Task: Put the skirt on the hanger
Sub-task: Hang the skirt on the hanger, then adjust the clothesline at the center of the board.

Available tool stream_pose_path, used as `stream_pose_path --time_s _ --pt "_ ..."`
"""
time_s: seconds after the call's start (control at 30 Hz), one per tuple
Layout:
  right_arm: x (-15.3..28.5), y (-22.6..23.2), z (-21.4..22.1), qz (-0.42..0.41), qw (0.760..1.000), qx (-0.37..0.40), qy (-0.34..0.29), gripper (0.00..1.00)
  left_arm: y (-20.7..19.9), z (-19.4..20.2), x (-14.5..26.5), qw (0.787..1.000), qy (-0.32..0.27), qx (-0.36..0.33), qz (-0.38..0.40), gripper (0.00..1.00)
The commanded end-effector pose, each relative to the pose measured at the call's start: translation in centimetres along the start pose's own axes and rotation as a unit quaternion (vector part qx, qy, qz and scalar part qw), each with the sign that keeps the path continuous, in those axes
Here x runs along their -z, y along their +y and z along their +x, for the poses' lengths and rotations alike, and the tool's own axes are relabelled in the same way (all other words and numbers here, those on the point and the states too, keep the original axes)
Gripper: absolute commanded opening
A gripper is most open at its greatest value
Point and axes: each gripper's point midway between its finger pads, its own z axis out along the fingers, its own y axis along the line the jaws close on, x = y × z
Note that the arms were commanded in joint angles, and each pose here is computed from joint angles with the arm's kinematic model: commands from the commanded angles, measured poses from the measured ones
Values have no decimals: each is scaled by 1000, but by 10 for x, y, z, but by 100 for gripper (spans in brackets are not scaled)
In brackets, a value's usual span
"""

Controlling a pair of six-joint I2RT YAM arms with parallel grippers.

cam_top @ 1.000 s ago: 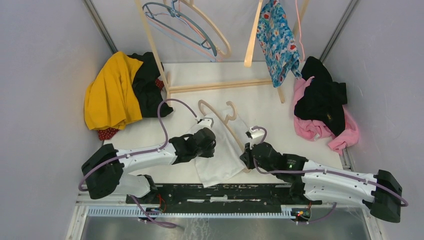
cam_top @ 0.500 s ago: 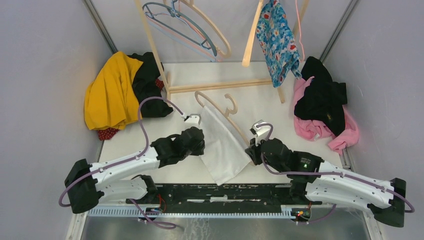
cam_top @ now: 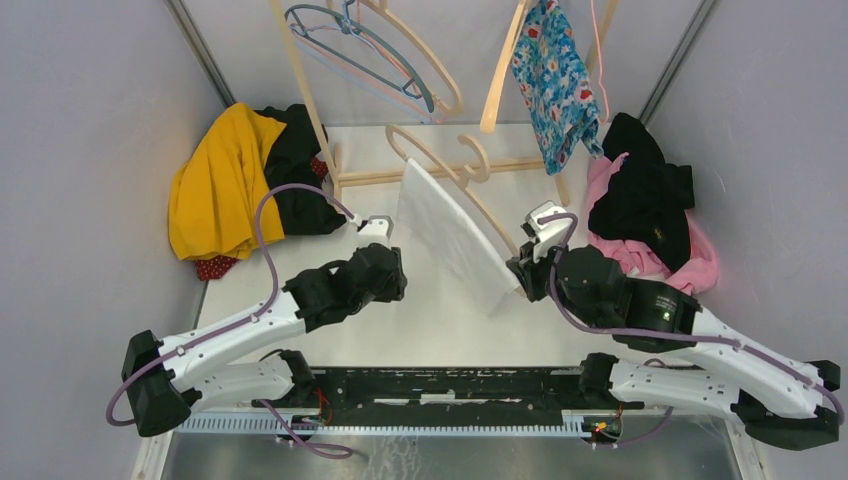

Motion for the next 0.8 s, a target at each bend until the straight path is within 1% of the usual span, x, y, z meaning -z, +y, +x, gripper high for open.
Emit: stream_pose_path --time_s 0.0,0.27,0.4,0.5,0.57,0.63,0.77 --pt "24 -22 -43 47 998 15 -32 1 -3 -19 9 1000 -23 -6 6 47" --pt "51 -52 -68 117 992 29 -20 1 -5 -21 13 999 -30 -3 16 47" --pt "61 -59 -76 129 991 33 -17 1 -6 -19 13 999 -27 -1 25 47" --pt "65 -56 -74 114 993 31 -11 1 -5 -18 15 999 -29 2 29 47" --pt "66 -46 -68 80 996 31 -4 1 -4 -17 16 999 -31 4 30 47" --pt "68 -44 -59 67 997 31 10 1 -2 -16 17 999 -31 5 31 47" --pt "78 -48 -45 60 998 23 28 1 -1 -15 18 999 -32 6 30 46"
